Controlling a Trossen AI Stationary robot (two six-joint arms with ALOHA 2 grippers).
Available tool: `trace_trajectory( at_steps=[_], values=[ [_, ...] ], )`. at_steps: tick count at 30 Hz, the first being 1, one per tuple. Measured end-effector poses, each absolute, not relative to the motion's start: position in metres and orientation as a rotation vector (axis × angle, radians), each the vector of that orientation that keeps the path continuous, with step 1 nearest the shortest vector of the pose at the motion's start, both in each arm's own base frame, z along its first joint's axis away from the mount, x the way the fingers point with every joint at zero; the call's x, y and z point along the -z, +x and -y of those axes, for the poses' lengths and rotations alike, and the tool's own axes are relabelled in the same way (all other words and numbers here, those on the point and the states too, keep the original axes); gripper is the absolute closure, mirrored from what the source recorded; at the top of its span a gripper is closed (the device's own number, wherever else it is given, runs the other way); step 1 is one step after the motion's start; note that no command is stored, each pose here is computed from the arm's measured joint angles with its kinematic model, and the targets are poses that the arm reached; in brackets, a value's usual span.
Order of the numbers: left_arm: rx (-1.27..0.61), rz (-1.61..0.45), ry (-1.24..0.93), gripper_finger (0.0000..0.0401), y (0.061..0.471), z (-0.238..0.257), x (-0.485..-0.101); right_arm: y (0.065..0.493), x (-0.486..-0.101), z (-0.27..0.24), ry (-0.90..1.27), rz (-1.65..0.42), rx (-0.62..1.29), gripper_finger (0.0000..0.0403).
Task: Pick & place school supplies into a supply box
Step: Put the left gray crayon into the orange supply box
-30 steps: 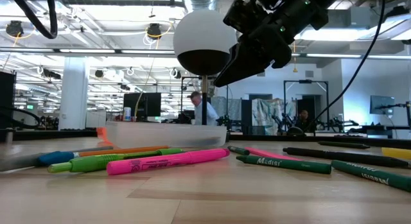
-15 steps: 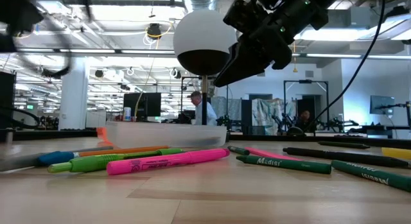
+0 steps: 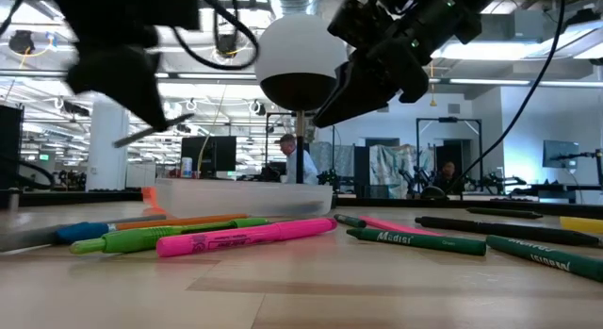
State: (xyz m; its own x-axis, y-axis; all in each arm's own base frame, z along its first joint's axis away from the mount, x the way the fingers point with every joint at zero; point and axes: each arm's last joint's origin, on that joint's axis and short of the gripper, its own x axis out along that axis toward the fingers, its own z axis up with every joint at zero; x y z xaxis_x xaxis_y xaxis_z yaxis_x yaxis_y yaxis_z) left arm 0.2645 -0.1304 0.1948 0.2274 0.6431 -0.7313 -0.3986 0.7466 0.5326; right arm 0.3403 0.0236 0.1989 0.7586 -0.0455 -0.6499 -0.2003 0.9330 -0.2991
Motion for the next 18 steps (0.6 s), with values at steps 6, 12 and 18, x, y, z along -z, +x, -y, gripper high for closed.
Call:
trace_trajectory(
  at_steps=[6,12,18],
  values=[
    [-0.735,-1.165,0.326,0.0378,0.288,0.092,-0.195,0.338,-0.197,-0.023,-0.374,-0.740,-0.092,0.0310],
    [-0.665,-1.176,0.302,0.0378,0.312,0.060,-0.194,0.335,-0.194,-0.023,-0.378,-0.784,-0.100,0.0310],
    [-0.579,-1.231,0.197,0.0378,0.322,0.035,-0.192,0.331,-0.190,-0.023,-0.366,-0.838,-0.099,0.0310]
  ],
)
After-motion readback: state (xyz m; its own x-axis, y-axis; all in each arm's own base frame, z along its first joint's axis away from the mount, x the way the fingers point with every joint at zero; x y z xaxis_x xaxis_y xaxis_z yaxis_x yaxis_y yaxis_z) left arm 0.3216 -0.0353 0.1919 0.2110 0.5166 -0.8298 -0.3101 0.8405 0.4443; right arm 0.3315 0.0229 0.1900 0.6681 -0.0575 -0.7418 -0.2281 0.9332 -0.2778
